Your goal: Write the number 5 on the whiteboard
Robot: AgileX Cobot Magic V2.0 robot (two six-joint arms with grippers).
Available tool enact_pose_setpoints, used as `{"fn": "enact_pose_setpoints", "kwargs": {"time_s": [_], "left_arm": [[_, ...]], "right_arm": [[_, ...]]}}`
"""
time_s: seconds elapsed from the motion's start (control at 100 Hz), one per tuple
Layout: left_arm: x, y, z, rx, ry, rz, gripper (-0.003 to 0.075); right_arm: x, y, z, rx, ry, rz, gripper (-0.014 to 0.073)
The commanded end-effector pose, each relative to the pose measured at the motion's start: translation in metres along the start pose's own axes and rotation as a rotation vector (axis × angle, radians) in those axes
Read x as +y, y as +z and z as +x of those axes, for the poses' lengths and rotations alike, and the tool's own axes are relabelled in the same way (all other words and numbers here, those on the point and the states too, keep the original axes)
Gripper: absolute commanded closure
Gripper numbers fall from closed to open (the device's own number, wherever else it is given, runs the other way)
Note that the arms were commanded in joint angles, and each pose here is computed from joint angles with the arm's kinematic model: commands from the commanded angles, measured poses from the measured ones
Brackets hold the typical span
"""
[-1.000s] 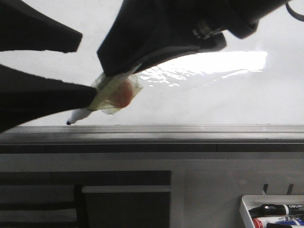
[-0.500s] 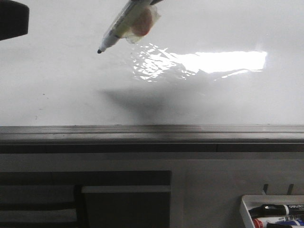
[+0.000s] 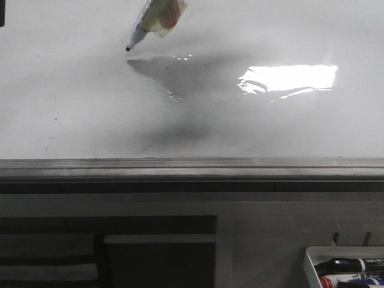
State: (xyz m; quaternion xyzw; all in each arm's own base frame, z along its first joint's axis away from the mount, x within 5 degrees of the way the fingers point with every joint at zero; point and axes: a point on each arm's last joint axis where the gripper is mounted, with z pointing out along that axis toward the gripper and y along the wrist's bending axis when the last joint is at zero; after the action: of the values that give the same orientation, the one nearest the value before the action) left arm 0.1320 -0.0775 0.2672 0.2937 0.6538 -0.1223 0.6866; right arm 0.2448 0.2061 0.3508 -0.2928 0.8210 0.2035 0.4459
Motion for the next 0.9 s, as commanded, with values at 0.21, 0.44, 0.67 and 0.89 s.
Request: {"fn": "enact_pose_setpoints", "kwargs": {"time_s": [0.21, 0.44, 0.67, 0.89], "left_arm": [[0.008, -0.001, -0.02, -0.163, -0.013, -0.04, 0.0323], [0.008, -0.001, -0.02, -0.163, -0.013, -0.04, 0.0323], [0.008, -0.001, -0.02, -0.163, -0.013, -0.04, 0.0323], [0.008, -0.001, -0.02, -0.163, -0.013, -0.04, 0.0323]], "right_arm": [[-0.003, 0.003, 0.006, 0.014, 0.0, 0.007, 0.0658], [-0.005, -0.015, 0.007, 0.054, -0.014, 0.013, 0.0657], [0.006, 0.008, 0.014, 0.014, 0.023, -0.026, 0.0657], [0.014, -0.005, -0.003, -0.085, 0.017, -0.042, 0.0658]]}}
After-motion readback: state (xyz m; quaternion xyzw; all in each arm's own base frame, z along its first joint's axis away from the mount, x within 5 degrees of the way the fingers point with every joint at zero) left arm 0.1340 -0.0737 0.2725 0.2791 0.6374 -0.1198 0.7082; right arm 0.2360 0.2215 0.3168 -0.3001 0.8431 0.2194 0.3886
